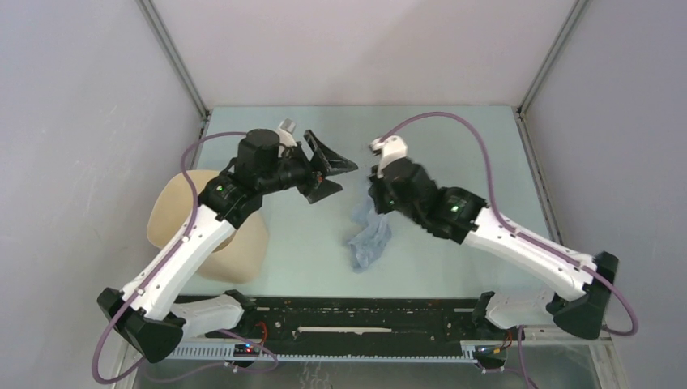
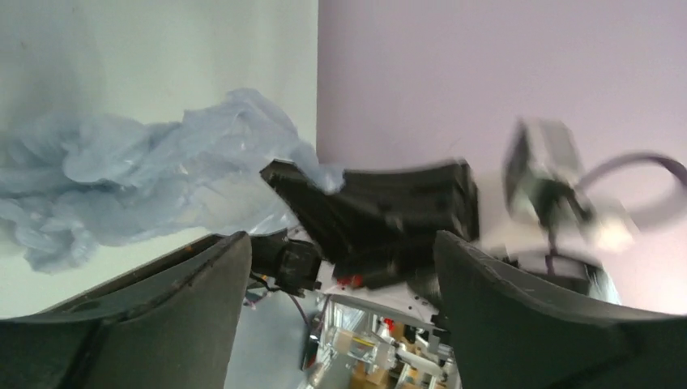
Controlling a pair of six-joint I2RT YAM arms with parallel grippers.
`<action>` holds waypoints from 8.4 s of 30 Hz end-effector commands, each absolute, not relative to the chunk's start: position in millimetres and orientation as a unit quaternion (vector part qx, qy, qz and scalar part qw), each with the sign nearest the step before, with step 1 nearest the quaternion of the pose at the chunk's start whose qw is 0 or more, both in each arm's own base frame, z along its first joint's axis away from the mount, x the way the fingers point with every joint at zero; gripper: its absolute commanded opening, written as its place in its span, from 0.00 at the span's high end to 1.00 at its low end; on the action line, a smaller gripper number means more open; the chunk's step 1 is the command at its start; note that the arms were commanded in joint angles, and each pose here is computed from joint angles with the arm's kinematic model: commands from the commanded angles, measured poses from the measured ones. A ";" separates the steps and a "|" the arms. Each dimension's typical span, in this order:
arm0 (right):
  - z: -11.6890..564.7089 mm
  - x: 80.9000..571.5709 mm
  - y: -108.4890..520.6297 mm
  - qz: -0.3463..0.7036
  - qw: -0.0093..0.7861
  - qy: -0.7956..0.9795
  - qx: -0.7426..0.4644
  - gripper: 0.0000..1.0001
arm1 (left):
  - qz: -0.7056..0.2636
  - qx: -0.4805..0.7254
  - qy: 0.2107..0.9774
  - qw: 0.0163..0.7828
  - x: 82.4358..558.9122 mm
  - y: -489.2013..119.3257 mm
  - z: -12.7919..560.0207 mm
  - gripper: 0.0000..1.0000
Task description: Put the trash bags into the trash bin
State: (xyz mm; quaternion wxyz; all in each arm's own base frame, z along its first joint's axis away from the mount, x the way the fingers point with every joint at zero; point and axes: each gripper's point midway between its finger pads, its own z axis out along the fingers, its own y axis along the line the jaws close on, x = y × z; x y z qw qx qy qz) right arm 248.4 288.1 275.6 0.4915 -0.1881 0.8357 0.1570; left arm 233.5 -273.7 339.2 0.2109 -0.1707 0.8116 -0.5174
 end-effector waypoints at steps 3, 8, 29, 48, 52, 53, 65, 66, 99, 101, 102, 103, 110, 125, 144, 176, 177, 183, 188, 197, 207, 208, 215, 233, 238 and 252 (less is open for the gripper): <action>305.9 216.2 288.2 0.488 0.315 0.805 -0.117 1.00 | -0.539 -0.050 0.778 0.318 218.4 -251.3 379.3 0.04; 363.4 217.7 283.8 0.629 0.245 0.733 -0.086 1.00 | -0.525 -0.024 0.785 0.329 209.3 -245.0 362.8 0.03; 157.4 261.1 137.7 0.484 0.158 0.844 0.169 1.00 | -0.413 0.037 0.884 0.215 194.0 -278.7 233.3 0.16; 159.8 239.9 124.4 0.473 0.178 0.847 0.163 1.00 | -0.216 0.107 0.963 0.118 195.6 -296.9 98.6 0.33; 162.3 234.3 125.1 0.473 0.178 0.848 0.159 1.00 | -0.233 0.111 0.961 0.098 185.8 -305.0 91.4 0.39; 162.5 233.3 124.9 0.471 0.179 0.849 0.158 1.00 | -0.238 0.114 0.960 0.097 183.8 -306.6 91.2 0.46; 207.3 277.1 115.8 0.422 0.216 0.862 0.177 1.00 | -0.252 0.012 0.936 0.244 300.2 -250.0 229.8 1.00; 233.4 284.6 119.1 0.426 0.233 0.858 0.165 1.00 | -0.273 0.001 0.918 0.286 314.9 -248.4 272.6 1.00; 487.5 237.0 191.1 0.360 0.536 0.756 -0.108 1.00 | -0.419 0.056 0.643 0.639 236.1 -215.3 577.0 1.00; 499.9 227.3 193.3 0.362 0.573 0.725 -0.121 1.00 | -0.404 0.029 0.640 0.654 239.1 -204.5 568.4 1.00; 490.2 227.3 194.2 0.362 0.584 0.717 -0.122 1.00 | -0.385 0.003 0.657 0.649 247.1 -198.6 544.8 1.00; 460.1 232.7 194.9 0.356 0.580 0.724 -0.111 1.00 | -0.360 -0.027 0.688 0.630 257.8 -194.1 509.0 1.00; 152.4 182.7 207.0 0.354 0.196 0.915 -0.014 1.00 | -0.315 -0.009 0.880 0.357 229.2 -223.0 221.6 1.00; 184.4 205.4 166.4 0.304 0.249 0.919 -0.034 0.96 | -0.335 0.009 0.852 0.403 235.1 -224.6 265.1 1.00; 138.0 169.0 155.7 0.206 0.191 0.959 -0.037 0.08 | -0.386 0.010 0.840 0.382 219.6 -234.2 284.9 1.00; 153.5 186.3 142.1 0.054 0.223 0.967 -0.110 0.11 | -0.346 0.000 0.848 0.402 240.9 -197.3 290.3 1.00; 155.1 185.8 143.3 0.046 0.220 0.967 -0.122 0.11 | -0.345 0.002 0.848 0.402 241.2 -197.1 290.1 1.00; 150.1 190.1 148.9 0.012 0.210 0.958 -0.196 0.00 | -0.348 -0.001 0.847 0.403 244.1 -194.1 290.2 1.00; 155.7 194.9 135.9 -0.024 0.200 0.956 -0.212 0.00 | -0.349 -0.004 0.845 0.404 244.8 -193.0 290.7 1.00; 142.6 180.2 192.4 0.119 0.172 0.944 -0.254 0.02 | -0.360 -0.007 0.842 0.403 245.4 -196.1 292.2 1.00; 137.8 197.5 172.1 0.036 0.205 0.956 -0.208 0.58 | -0.354 0.011 0.847 0.396 239.6 -194.0 288.1 1.00; 140.1 197.6 170.9 0.036 0.211 0.955 -0.204 0.69 | -0.352 0.015 0.850 0.391 237.2 -193.4 284.6 1.00; 170.0 206.6 180.8 0.097 0.275 0.942 -0.165 1.00 | -0.331 0.050 0.873 0.356 215.9 -190.8 260.1 0.95; 179.2 203.8 196.3 0.196 0.242 0.940 -0.140 1.00 | -0.125 0.173 0.933 0.289 178.5 -196.8 193.4 0.00; 179.7 205.9 195.8 0.208 0.236 0.940 -0.130 1.00 | -0.108 0.179 0.938 0.276 165.4 -200.2 178.0 0.00; 164.2 198.4 192.7 0.239 0.211 0.943 -0.095 1.00 | -0.118 0.129 0.947 0.269 151.5 -214.3 99.7 0.08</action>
